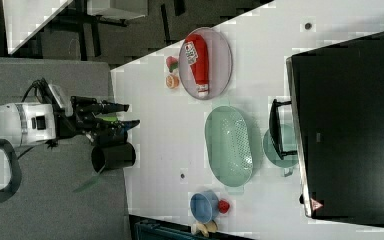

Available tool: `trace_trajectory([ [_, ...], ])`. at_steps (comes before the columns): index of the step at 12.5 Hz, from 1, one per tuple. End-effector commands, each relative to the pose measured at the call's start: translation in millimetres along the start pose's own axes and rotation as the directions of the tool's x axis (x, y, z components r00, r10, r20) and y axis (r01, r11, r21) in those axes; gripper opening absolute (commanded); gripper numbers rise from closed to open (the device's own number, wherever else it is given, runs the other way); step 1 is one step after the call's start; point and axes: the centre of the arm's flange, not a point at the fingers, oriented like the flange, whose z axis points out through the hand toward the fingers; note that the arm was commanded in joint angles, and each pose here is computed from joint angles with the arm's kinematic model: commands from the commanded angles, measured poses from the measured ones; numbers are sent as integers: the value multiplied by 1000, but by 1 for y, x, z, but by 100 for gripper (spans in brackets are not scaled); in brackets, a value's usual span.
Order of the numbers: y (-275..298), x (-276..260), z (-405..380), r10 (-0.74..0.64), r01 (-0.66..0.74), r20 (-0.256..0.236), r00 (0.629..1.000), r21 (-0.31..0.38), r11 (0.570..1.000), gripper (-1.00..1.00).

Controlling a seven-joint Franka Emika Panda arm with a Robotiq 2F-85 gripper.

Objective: Drag strainer right to left.

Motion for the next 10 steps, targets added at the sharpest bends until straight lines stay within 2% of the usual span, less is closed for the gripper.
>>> trace_trajectory([
  [1,131,-63,-101,103,-103,-18,994,13,995,59],
  [3,130,-63,-94,101,-101,-10,995,3,995,100],
  [7,124,-67,-37,92,-88,52,994,-76,993,100],
  [10,111,-61,24,88,-85,44,995,-70,994,100],
])
